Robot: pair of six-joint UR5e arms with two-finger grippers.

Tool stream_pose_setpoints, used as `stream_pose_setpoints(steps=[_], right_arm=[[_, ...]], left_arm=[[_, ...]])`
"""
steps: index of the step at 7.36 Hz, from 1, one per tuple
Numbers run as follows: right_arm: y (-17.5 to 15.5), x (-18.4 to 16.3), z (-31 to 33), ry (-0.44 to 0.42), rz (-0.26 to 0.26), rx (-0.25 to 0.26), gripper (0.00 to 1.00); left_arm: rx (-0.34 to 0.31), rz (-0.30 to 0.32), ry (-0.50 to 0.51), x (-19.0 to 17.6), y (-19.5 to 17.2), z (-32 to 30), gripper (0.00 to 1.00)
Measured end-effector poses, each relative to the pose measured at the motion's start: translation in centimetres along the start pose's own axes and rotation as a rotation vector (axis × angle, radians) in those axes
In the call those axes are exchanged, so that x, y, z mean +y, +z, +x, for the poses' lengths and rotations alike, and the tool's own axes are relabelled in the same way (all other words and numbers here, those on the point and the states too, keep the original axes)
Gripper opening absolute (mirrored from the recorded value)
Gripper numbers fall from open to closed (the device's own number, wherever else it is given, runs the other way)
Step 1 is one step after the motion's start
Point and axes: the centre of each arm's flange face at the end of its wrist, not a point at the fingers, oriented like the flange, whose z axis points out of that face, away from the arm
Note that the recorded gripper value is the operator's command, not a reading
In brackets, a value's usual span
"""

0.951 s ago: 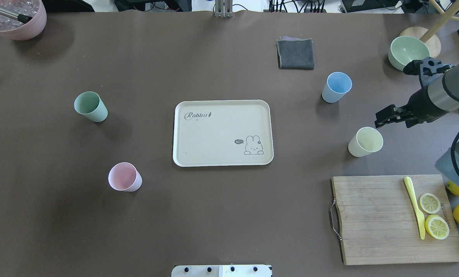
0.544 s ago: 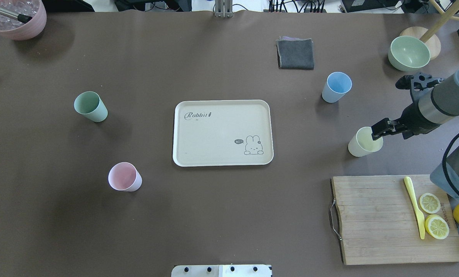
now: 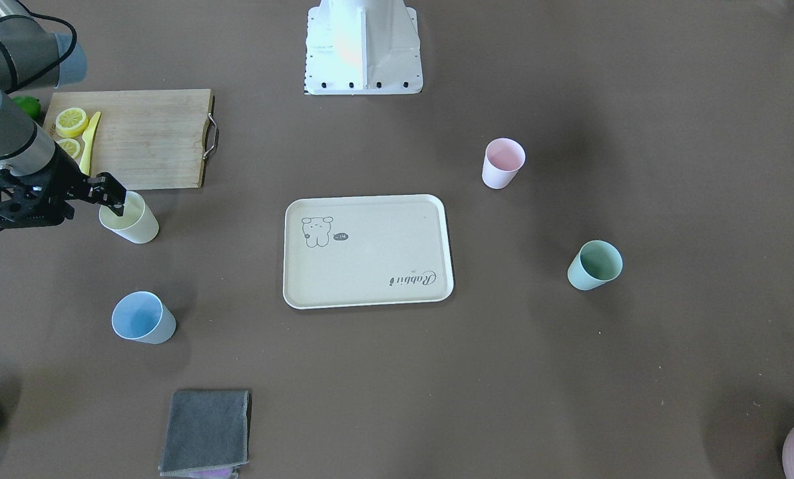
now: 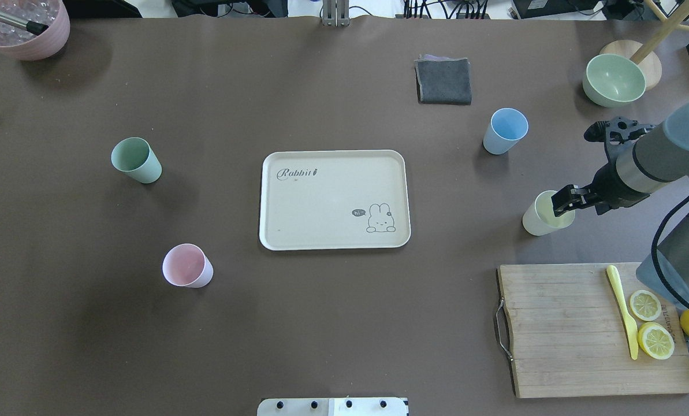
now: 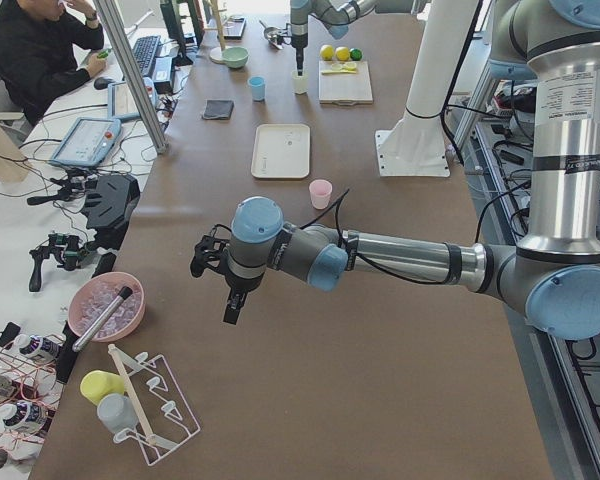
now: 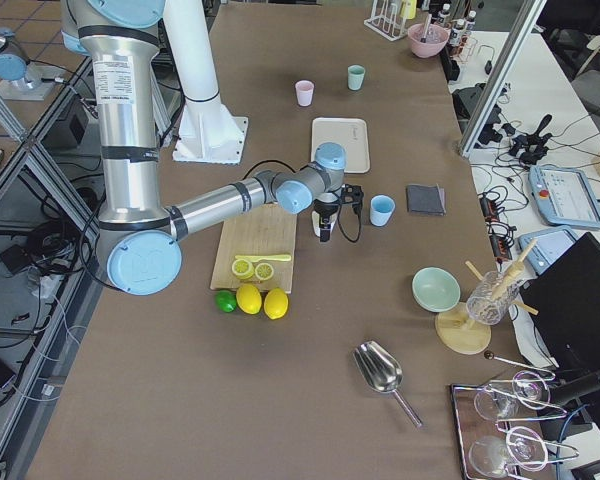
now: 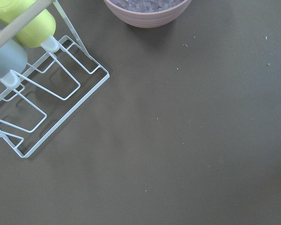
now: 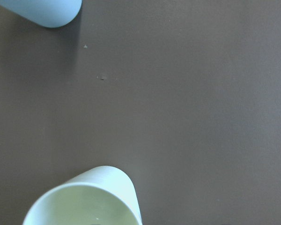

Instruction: Place all cups on tray

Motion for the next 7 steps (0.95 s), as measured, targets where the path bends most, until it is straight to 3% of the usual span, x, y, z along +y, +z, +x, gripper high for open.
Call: stream_pose_setpoints(steps=[3, 7], right_arm=[[0.1, -0.3, -1.6, 0.027, 0.008, -0.007, 0.00], [-4.5, -0.2, -5.3, 0.026, 0.046, -0.100, 0.00]], left_arm=[[0.001, 0.005, 0.005, -0.2, -0.2, 0.2, 0.98], [0.004, 0.017, 0.005, -1.2, -0.6, 0.8, 0.98]])
